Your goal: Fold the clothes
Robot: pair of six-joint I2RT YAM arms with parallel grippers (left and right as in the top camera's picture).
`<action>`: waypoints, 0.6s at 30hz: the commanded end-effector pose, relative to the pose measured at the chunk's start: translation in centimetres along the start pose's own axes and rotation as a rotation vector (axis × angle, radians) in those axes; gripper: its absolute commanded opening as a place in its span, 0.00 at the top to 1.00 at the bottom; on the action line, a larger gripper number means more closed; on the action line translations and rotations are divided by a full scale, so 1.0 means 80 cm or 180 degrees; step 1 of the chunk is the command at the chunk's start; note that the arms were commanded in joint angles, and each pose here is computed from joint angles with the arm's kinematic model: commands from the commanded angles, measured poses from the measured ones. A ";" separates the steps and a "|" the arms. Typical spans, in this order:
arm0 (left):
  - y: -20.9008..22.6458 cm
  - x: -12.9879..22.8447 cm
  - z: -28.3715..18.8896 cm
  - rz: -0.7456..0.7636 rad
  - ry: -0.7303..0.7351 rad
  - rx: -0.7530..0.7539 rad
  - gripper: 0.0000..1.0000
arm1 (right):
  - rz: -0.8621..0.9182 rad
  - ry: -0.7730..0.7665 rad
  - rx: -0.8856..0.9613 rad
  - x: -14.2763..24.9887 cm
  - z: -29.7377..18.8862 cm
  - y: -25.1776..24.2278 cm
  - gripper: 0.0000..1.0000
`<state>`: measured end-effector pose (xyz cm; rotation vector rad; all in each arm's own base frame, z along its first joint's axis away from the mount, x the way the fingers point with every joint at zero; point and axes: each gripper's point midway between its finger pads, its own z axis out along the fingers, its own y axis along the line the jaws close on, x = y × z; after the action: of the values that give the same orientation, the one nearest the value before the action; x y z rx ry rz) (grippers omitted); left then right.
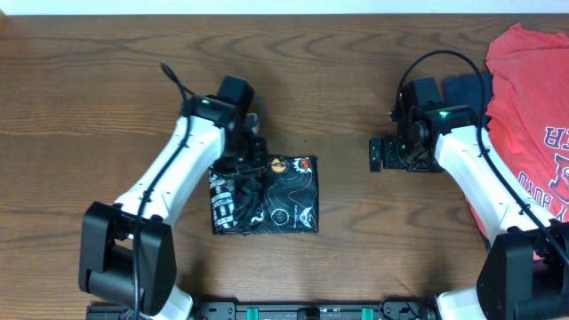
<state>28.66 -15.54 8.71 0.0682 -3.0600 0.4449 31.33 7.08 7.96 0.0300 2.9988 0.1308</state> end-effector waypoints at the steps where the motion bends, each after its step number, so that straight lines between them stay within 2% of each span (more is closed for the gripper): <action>1: -0.020 0.003 -0.005 0.0041 -0.0058 0.0056 0.93 | -0.0027 0.0014 0.0009 0.001 0.001 -0.002 0.01; 7: -0.036 0.006 0.001 0.0145 -0.0077 0.0097 0.93 | -0.0028 0.0013 0.0007 0.001 0.001 -0.002 0.01; 12: -0.060 0.008 0.000 0.0296 -0.0055 0.0364 0.94 | -0.0028 0.0025 -0.0002 0.002 0.001 -0.001 0.01; 18: -0.062 0.006 -0.016 0.0304 -0.0145 0.0445 0.94 | -0.0028 0.0028 -0.0001 0.003 0.001 -0.002 0.01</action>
<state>28.30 -19.64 9.37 -0.0351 -3.0581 0.5898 31.26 7.09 7.95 0.0289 3.0016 0.1317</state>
